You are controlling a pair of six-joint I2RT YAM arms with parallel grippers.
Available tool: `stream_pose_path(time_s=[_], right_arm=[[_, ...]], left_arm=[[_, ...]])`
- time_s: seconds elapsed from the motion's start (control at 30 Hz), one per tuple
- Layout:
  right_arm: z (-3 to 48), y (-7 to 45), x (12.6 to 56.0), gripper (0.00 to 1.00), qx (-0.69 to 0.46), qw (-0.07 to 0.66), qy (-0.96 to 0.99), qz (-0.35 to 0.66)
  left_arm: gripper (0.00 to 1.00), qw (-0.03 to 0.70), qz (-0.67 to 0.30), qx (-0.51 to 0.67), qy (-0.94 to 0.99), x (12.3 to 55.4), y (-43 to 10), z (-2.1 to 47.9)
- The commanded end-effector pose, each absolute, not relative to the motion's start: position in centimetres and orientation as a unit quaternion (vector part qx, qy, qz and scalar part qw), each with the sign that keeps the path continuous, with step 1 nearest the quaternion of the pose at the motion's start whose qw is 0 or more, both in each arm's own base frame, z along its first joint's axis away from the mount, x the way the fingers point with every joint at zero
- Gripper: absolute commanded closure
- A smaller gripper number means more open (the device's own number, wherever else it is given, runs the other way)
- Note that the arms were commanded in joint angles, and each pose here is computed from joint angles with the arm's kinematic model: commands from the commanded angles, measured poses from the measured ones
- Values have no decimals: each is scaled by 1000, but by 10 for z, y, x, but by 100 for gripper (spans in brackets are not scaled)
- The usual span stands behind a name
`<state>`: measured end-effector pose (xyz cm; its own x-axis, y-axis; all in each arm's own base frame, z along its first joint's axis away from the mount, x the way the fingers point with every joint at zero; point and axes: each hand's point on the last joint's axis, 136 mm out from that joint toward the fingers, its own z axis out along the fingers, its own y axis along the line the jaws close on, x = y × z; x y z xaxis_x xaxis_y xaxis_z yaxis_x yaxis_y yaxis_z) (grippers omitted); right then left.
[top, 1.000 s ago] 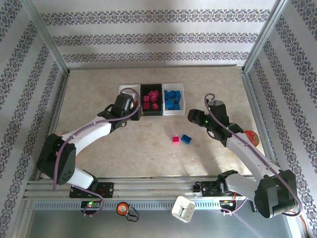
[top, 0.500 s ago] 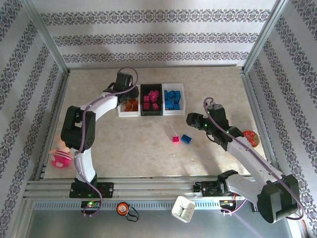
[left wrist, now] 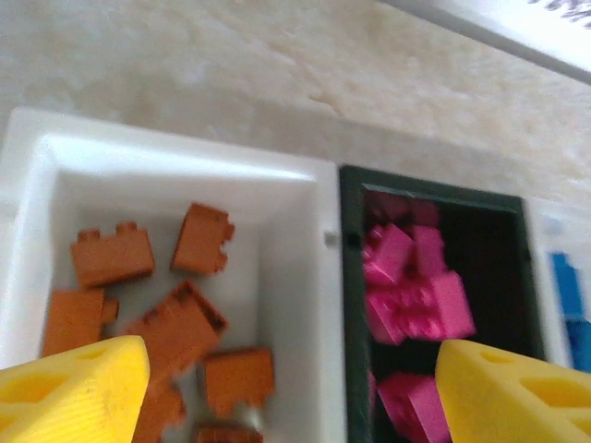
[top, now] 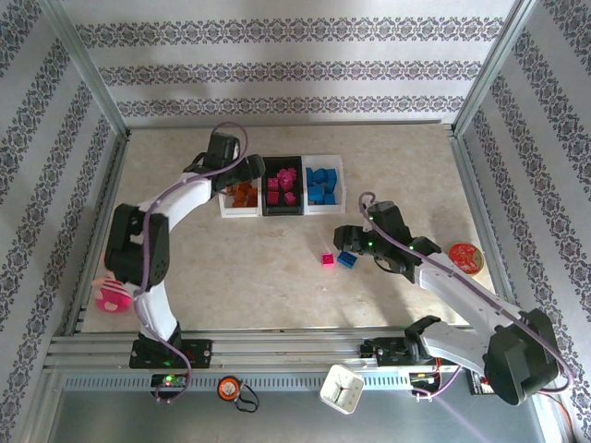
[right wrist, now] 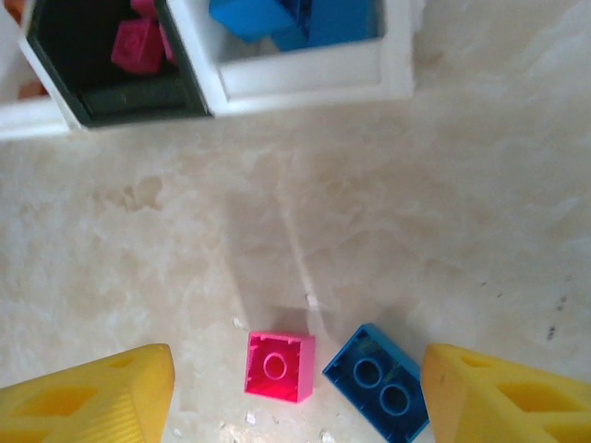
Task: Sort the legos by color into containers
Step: Pick up the lego from the center of the table.
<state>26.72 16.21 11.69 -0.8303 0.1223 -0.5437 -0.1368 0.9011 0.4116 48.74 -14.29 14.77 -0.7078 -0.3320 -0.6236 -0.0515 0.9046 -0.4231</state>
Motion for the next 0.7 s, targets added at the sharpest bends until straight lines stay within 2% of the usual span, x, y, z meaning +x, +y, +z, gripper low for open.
stream_pose_path(time_s=[0.0, 0.03, 0.07, 0.33, 0.67], right_arm=[[115, 176, 266, 29, -47, 278, 938, 204], [111, 180, 266, 29, -59, 271, 941, 197], [108, 185, 266, 29, -69, 264, 943, 190], [74, 215, 267, 32, -144, 201, 960, 129], [40, 211, 267, 41, -169, 159, 972, 41]], left_arm=[[11, 414, -262, -102, 866, 460, -159, 199], [2, 415, -268, -98, 864, 445, -161, 198], [0, 416, -271, -96, 863, 432, -163, 198], [0, 395, -281, -80, 871, 334, -163, 171], [0, 388, -278, -96, 873, 288, -143, 156]])
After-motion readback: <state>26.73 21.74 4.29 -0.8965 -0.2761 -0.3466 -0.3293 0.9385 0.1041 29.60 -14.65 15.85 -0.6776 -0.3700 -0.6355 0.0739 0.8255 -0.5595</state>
